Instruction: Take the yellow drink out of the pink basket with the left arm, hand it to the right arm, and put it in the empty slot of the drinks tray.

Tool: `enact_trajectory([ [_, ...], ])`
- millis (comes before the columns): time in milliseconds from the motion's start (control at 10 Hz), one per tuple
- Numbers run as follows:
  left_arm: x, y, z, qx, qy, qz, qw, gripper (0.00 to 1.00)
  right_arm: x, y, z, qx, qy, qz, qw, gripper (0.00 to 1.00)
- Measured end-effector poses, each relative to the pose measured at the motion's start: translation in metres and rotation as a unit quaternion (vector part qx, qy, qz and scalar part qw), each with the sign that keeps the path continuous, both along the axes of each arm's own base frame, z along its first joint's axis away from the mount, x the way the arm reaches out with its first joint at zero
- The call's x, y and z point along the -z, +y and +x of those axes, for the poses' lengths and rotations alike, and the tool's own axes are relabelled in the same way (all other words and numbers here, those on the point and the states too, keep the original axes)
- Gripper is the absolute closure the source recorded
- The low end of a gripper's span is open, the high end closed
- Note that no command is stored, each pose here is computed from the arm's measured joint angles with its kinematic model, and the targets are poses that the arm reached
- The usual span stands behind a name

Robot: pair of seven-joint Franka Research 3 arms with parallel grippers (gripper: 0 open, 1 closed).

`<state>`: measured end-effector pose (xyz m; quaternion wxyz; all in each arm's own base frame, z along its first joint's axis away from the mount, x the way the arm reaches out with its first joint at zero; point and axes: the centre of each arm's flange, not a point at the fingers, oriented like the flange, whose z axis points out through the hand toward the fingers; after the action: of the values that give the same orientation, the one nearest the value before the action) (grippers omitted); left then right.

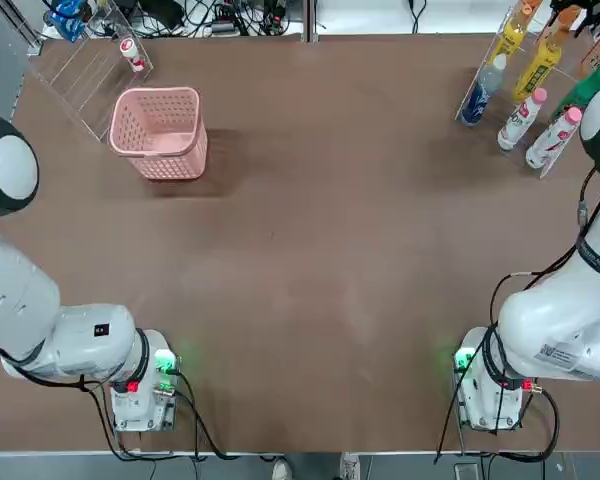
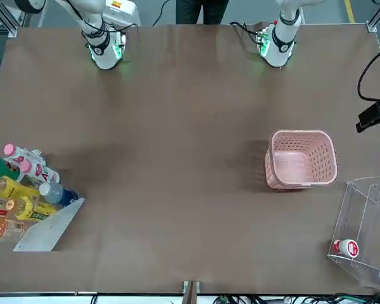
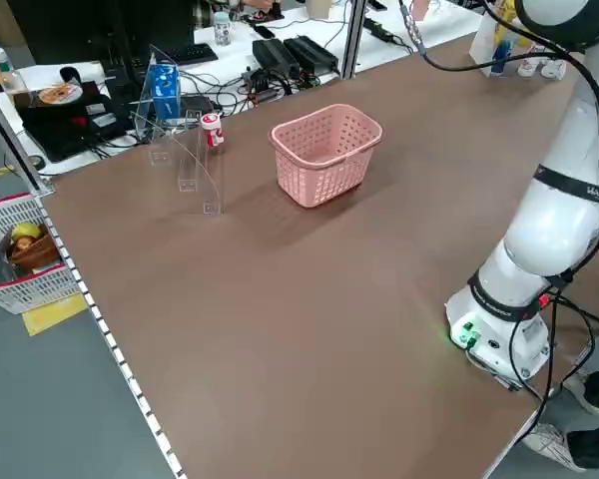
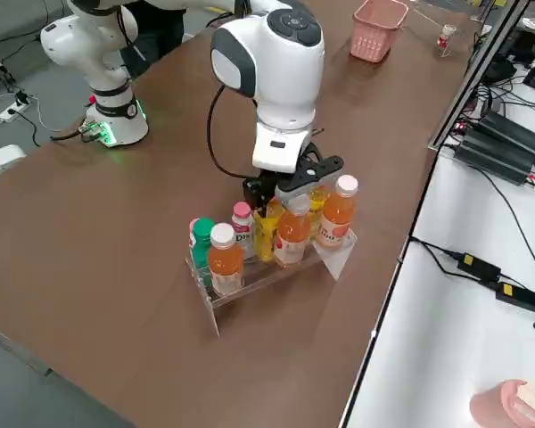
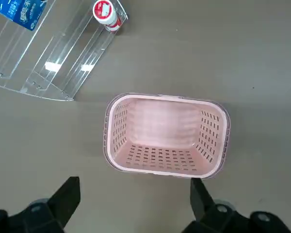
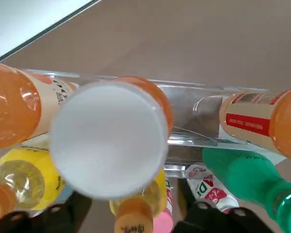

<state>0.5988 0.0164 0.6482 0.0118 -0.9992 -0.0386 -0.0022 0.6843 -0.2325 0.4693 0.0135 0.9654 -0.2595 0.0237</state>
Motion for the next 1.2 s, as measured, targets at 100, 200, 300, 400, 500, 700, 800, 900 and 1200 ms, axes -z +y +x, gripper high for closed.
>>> enact_trajectory([
  [100,0.000,0.000,0.000,0.000,0.000,0.000,1.000,0.00,-0.002,0.000,0.000,0.000,-0.001,0.000,1.000,0.02],
  [200,0.000,0.000,0.000,0.000,0.000,0.000,1.000,0.00,-0.007,0.000,-0.001,0.000,-0.006,-0.002,1.000,0.02],
  [300,0.000,0.000,0.000,0.000,0.000,0.000,1.000,0.00,-0.020,0.001,-0.003,0.000,-0.014,-0.004,1.000,0.02],
  [400,0.000,0.000,0.000,0.000,0.000,0.000,1.000,0.00,-0.038,0.002,-0.008,0.000,-0.022,-0.005,1.000,0.02],
  [500,0.000,0.000,0.000,0.000,0.000,0.000,1.000,0.00,-0.061,0.005,-0.017,0.000,-0.030,-0.006,1.000,0.01],
  [700,0.001,0.000,0.000,0.000,0.000,0.000,1.000,0.00,-0.112,0.015,-0.046,-0.006,-0.050,-0.006,0.999,0.01],
  [800,0.001,0.000,0.000,0.000,0.001,0.000,1.000,0.00,-0.136,0.027,-0.063,-0.028,-0.055,-0.003,0.998,0.01],
  [900,0.001,0.000,0.000,0.000,0.001,0.000,1.000,0.00,-0.156,0.050,-0.079,-0.058,-0.051,0.004,0.997,0.01],
  [1200,0.001,0.000,0.000,0.000,0.000,0.000,1.000,0.00,-0.184,0.151,-0.099,-0.146,-0.019,0.021,0.989,0.01],
])
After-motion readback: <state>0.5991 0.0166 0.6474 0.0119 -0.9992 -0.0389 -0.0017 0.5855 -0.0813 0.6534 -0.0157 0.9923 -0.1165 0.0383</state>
